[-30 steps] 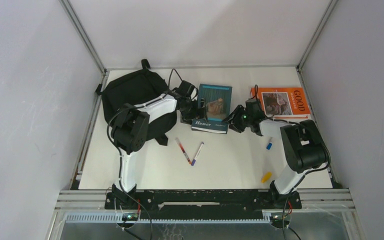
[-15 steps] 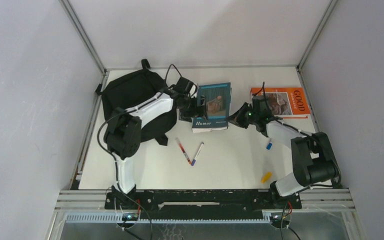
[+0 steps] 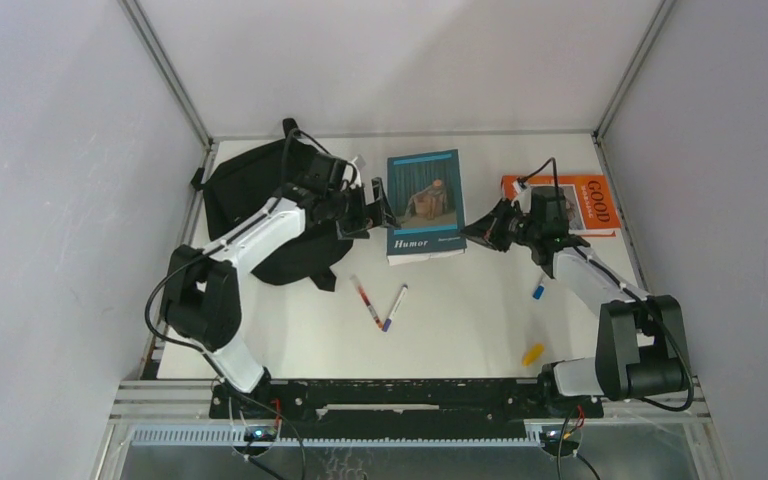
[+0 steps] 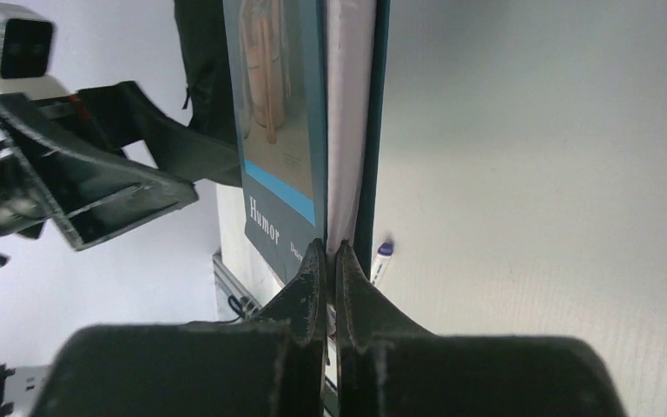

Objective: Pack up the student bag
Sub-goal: Pick up the book from the center of the board.

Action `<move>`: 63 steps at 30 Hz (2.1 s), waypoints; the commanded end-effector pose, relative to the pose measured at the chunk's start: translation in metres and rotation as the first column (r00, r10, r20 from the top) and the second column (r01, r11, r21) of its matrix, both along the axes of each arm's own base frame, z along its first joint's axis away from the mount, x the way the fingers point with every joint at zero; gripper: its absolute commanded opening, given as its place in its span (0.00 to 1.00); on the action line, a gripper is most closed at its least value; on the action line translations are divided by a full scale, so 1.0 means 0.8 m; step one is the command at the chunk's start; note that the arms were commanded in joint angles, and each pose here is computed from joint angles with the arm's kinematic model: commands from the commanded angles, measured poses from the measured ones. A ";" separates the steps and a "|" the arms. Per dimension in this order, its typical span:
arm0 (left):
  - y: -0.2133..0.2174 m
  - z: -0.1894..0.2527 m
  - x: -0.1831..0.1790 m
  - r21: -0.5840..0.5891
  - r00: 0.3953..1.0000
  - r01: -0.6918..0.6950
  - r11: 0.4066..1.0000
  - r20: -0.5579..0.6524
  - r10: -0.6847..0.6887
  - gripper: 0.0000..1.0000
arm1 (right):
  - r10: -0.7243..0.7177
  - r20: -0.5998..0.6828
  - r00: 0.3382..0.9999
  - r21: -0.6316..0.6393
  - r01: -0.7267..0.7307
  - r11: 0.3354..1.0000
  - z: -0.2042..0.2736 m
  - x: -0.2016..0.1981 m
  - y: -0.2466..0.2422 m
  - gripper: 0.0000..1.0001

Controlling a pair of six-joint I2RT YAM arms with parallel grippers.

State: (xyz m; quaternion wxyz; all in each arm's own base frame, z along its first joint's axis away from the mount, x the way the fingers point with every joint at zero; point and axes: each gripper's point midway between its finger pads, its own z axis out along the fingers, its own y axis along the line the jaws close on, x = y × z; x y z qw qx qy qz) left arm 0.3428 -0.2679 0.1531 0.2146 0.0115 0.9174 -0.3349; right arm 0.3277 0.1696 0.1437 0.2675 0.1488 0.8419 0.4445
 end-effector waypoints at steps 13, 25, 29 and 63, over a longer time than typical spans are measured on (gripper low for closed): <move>-0.039 0.064 -0.010 -0.541 0.992 0.076 0.838 -0.041 -0.117 1.00 | 0.191 0.221 0.956 0.248 -0.245 0.937 0.087 -0.021 0.014 0.00; -0.047 0.115 0.019 -0.622 1.000 0.006 0.783 0.000 -0.007 0.25 | 0.098 0.082 0.992 0.170 -0.111 0.979 0.056 -0.020 -0.007 0.91; -0.042 0.127 0.022 -0.619 0.998 -0.013 0.785 0.039 0.048 0.21 | -0.036 0.083 0.996 0.102 0.028 0.994 0.063 -0.033 -0.026 1.00; -0.052 0.190 0.007 -0.805 0.986 -0.070 0.589 0.035 0.165 0.19 | -0.255 0.426 0.868 0.614 -0.070 0.787 0.211 -0.043 0.076 0.98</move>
